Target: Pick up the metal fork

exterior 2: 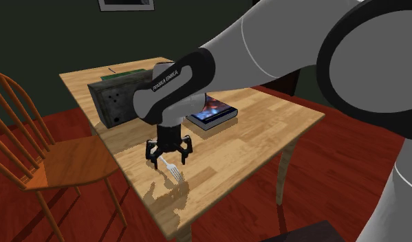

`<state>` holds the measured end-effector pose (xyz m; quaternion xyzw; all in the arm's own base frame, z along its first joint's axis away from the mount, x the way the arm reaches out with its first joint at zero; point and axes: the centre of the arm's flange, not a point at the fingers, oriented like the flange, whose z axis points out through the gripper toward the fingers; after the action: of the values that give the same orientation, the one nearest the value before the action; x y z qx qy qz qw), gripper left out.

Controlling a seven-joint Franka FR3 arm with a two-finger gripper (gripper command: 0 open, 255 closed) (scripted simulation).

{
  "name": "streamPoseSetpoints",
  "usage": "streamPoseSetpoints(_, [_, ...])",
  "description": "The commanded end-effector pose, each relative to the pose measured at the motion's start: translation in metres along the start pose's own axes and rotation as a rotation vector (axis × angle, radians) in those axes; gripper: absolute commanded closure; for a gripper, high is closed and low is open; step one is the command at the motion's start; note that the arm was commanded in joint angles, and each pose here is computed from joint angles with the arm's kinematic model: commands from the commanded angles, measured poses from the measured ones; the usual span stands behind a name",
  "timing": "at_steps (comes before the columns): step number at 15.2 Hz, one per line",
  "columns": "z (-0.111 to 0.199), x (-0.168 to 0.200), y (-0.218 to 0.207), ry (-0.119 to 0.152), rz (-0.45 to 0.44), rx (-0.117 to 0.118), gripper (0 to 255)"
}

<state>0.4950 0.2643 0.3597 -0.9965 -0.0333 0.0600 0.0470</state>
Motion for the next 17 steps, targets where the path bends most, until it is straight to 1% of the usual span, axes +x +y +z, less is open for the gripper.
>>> streamPoseSetpoints(1, [0.003, 0.000, 0.000, 0.000, 0.000, 0.000, 255])
streamPoseSetpoints(10, [0.003, 0.001, 0.000, 0.000, 0.000, 0.000, 255])
streamPoseSetpoints(17, [-0.034, -0.004, -0.004, 0.000, 0.000, 0.000, 255])
